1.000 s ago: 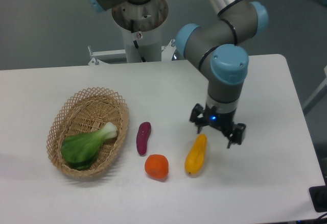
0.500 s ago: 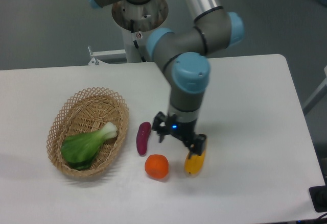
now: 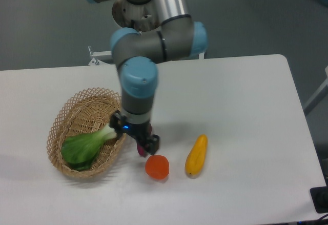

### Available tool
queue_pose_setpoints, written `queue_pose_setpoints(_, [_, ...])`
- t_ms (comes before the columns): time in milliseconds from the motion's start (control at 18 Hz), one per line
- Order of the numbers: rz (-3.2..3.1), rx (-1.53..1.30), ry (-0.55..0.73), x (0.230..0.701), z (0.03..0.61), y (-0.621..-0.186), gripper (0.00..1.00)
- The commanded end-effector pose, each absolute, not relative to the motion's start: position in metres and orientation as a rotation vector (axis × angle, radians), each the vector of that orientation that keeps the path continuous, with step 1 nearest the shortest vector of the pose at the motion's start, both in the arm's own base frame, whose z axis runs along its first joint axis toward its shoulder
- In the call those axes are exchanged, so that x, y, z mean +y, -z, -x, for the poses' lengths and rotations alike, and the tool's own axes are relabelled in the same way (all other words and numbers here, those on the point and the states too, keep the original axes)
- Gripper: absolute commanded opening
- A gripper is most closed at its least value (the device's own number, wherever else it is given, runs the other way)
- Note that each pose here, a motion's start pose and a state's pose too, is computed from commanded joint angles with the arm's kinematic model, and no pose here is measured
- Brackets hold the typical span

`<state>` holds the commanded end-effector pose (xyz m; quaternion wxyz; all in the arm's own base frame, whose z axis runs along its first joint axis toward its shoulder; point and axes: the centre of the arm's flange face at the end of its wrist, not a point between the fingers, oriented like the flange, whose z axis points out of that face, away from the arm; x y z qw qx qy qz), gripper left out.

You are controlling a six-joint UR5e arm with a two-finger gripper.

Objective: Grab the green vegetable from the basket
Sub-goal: 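Lower the gripper into the basket onto the green bok choy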

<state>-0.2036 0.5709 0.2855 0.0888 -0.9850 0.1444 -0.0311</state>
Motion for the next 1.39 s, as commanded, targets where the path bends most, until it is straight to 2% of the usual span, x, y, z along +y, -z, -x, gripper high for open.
queue_pose_setpoints(389, [2.966,0.513,0.162,0.574,0.159,-0.257,1.00])
queue_pose_setpoints(1000, [3.015,0.531,0.222,0.580,0.151,-0.217,0.99])
queue_pose_setpoints(1278, [3.044,0.465,0.241,0.582,0.146,-0.206,0.76])
queue_pose_setpoints(1389, [3.045,0.453,0.240,0.582,0.146,-0.206,0.61])
